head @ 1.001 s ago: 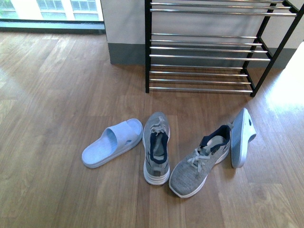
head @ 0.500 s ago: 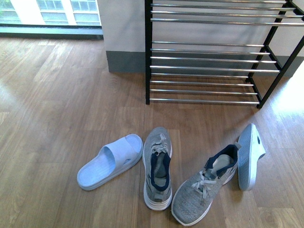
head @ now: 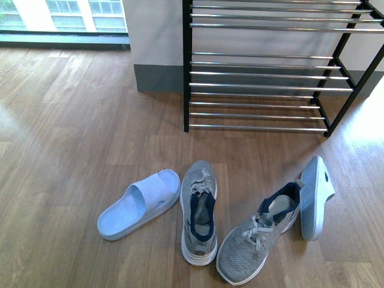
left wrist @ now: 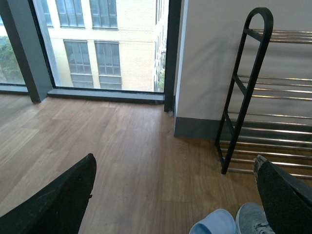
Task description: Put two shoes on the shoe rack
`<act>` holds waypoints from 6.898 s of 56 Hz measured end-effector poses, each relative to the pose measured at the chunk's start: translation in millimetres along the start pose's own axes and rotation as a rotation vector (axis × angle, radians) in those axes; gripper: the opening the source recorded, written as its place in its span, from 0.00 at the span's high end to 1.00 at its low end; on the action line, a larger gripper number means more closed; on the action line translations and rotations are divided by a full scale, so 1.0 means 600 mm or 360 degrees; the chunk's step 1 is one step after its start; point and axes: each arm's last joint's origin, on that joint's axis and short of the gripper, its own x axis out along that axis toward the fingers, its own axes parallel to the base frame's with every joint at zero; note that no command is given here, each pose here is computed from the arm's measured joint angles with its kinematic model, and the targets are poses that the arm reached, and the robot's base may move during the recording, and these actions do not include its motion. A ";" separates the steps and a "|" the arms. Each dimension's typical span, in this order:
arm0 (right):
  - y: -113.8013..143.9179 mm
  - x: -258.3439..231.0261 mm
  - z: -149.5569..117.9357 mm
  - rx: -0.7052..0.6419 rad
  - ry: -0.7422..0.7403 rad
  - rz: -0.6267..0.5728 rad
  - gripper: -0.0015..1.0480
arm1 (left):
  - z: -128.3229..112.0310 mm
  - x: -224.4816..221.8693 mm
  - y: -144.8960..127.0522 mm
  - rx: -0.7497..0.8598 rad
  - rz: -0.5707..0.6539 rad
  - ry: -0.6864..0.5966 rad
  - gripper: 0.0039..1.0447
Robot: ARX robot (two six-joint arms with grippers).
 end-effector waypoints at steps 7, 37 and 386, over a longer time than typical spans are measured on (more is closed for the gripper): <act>0.038 0.087 -0.014 -0.0014 0.0263 -0.0026 0.09 | 0.000 0.000 0.000 0.0000 0.0000 0.0000 0.09; 0.090 0.371 -0.214 0.0023 0.1075 -0.0329 0.09 | 0.000 0.000 0.000 0.0000 0.0000 0.0000 0.09; 0.030 0.385 -0.229 0.0589 0.1336 -0.0535 0.09 | 0.000 0.000 0.000 0.0000 0.0000 0.0001 0.09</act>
